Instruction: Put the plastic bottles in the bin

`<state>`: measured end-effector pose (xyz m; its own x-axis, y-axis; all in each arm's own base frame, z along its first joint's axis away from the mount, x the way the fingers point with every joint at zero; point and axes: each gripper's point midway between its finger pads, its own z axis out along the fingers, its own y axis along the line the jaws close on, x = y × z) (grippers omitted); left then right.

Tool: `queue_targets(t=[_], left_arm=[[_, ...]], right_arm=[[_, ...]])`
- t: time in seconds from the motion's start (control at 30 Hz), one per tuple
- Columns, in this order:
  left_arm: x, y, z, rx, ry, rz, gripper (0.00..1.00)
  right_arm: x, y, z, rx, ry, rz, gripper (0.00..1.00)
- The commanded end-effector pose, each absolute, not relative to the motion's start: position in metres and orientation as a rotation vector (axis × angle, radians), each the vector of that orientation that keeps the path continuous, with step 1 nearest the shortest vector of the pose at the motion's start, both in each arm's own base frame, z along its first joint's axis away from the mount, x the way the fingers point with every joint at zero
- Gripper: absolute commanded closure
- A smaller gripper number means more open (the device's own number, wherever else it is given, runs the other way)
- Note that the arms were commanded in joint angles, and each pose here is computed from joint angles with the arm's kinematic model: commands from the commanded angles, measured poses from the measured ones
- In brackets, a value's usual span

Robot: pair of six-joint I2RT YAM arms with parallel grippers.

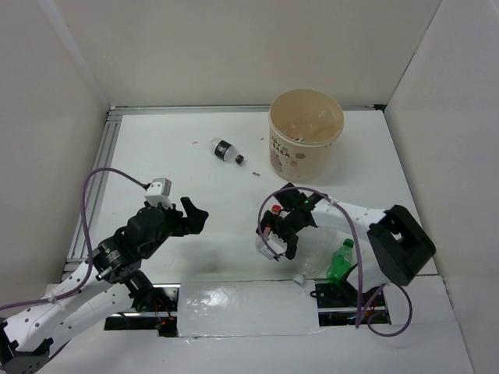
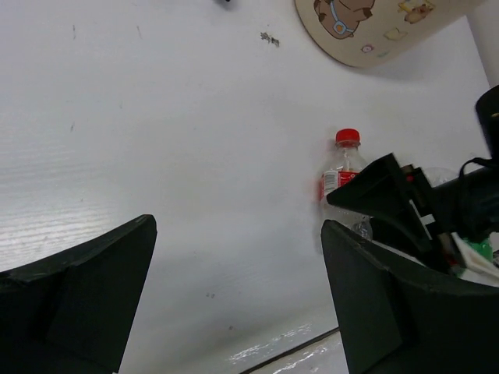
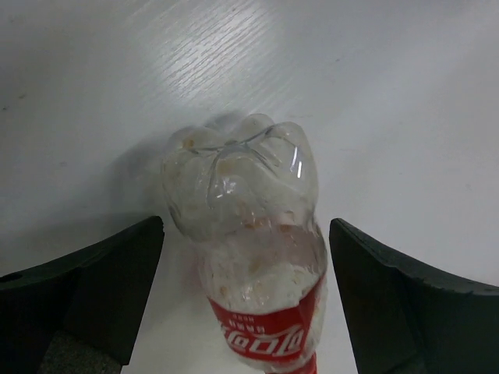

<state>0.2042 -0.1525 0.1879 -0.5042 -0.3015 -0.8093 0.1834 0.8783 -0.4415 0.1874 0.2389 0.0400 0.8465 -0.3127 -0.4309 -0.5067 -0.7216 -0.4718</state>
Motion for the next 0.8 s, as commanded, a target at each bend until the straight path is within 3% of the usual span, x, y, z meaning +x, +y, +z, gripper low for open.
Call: queue_targets(t=[0.0, 0.03, 0.17, 0.27, 0.4, 0.53, 0.77], left_arm=[[0.204, -0.143, 0.199, -0.197, 2.001, -0.589, 0.01], [0.203, -0.14, 0.199, -0.215, 1.996, -0.585, 0.01], [0.207, -0.139, 0.203, -0.324, 1.982, -0.611, 0.01], [0.218, -0.148, 0.207, -0.474, 1.956, -0.676, 0.01], [0.236, -0.156, 0.203, -0.664, 1.954, -0.694, 0.01], [0.265, -0.156, 0.213, -0.828, 1.921, -0.706, 0.01], [0.323, -0.163, 0.223, -0.985, 1.916, -0.816, 0.01]], right_arm=[[0.208, 0.249, 0.036, -2.484, 0.581, 0.341, 0.08], [0.207, 0.247, 0.028, -2.508, 0.613, 0.364, 0.22], [0.199, 0.24, 0.029, -2.537, 0.685, 0.425, 0.53], [0.195, 0.259, 0.072, -2.411, 0.763, 0.512, 0.65], [0.204, 0.327, 0.204, -2.026, 0.88, 0.655, 0.67], [0.221, 0.356, 0.319, -1.671, 0.999, 0.768, 0.67], [0.331, 0.299, 0.421, -1.136, 1.209, 0.494, 0.61]])
